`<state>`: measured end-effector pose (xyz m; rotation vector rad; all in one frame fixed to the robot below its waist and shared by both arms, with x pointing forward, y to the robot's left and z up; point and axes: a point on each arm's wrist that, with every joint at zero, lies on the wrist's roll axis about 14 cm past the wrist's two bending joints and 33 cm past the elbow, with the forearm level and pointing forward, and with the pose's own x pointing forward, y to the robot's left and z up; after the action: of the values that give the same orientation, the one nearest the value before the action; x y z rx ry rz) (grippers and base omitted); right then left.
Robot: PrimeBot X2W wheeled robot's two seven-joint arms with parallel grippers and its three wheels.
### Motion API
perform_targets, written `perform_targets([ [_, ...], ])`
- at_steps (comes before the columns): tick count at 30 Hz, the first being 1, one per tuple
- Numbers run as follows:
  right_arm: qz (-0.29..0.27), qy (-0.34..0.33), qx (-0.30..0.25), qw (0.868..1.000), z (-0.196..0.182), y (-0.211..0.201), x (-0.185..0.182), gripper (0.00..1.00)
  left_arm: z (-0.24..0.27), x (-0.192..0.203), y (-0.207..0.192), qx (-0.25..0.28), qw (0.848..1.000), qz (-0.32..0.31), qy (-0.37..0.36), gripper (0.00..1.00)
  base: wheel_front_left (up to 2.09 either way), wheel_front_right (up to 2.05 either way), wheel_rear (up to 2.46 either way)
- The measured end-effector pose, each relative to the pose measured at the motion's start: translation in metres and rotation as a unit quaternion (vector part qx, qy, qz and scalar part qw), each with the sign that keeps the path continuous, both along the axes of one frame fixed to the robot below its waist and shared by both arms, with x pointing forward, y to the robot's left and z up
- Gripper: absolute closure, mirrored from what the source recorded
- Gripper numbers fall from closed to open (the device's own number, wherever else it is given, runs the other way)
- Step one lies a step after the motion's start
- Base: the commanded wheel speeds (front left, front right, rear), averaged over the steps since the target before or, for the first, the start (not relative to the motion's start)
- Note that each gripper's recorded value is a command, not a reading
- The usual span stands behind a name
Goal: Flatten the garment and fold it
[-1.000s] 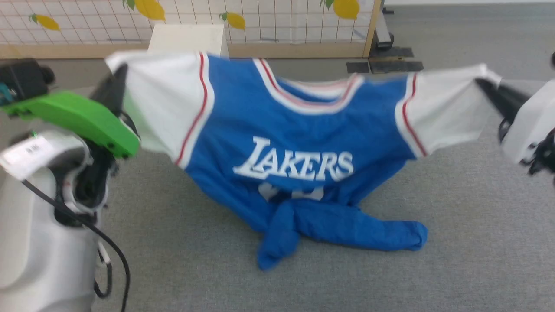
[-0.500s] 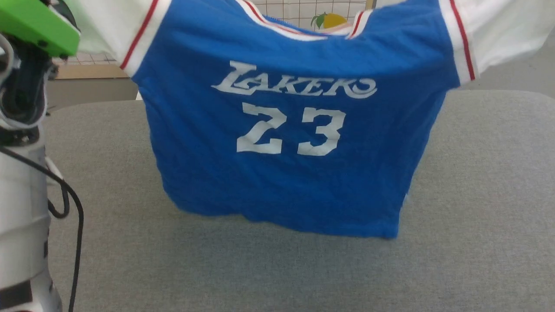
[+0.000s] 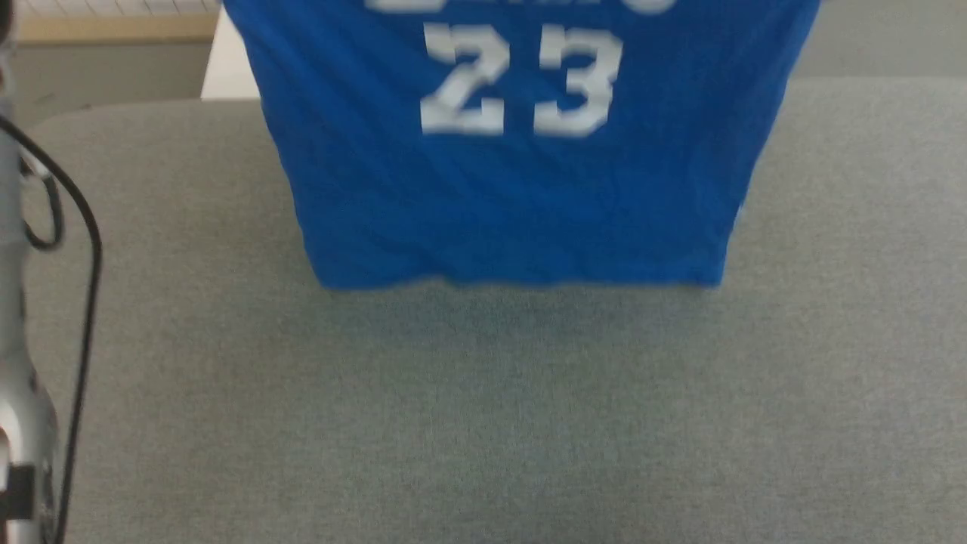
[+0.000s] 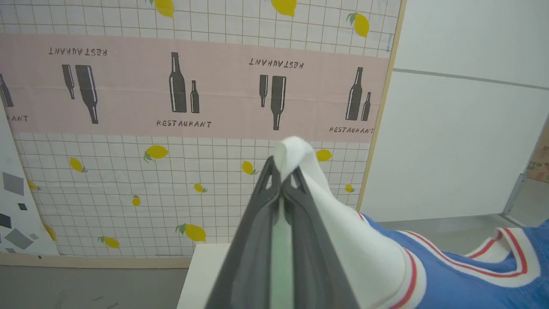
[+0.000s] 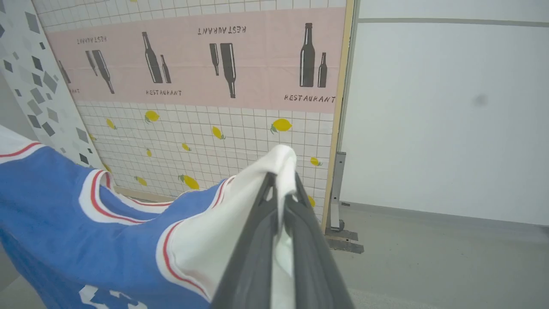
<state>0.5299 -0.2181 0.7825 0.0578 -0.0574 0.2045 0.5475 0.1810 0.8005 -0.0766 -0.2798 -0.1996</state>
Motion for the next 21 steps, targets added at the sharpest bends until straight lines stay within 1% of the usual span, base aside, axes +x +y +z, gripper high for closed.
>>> perform_targets([
  [4, -0.005, -0.012, -0.008, 1.000, 0.010, 0.007, 0.034, 1.00, 0.005, 0.033, 0.004, 0.025, 0.999, 0.024, -0.016, 1.00, 0.00, 0.00, 0.00],
  [9, -0.033, -0.044, -0.015, 0.998, 0.022, 0.004, 0.080, 1.00, 0.012, 0.073, 0.007, 0.031, 0.997, 0.046, -0.060, 1.00, 0.00, 0.00, 0.00],
  [11, -0.042, -0.049, -0.017, 0.998, 0.019, 0.003, 0.097, 1.00, 0.007, 0.088, 0.008, 0.034, 0.995, 0.053, -0.073, 1.00, 0.00, 0.00, 0.00],
  [14, -0.048, -0.043, -0.019, 0.998, 0.000, 0.005, 0.124, 1.00, -0.011, 0.112, 0.012, 0.038, 0.994, 0.068, -0.080, 1.00, 0.00, 0.00, 0.00],
  [18, -0.052, -0.021, -0.024, 0.998, -0.034, 0.006, 0.152, 1.00, -0.049, 0.141, 0.017, 0.036, 0.995, 0.076, -0.056, 1.00, 0.00, 0.00, 0.00],
  [21, -0.052, 0.006, -0.024, 0.998, -0.069, 0.006, 0.170, 1.00, -0.084, 0.159, 0.021, 0.035, 0.996, 0.080, -0.032, 1.00, 0.00, 0.00, 0.00],
])
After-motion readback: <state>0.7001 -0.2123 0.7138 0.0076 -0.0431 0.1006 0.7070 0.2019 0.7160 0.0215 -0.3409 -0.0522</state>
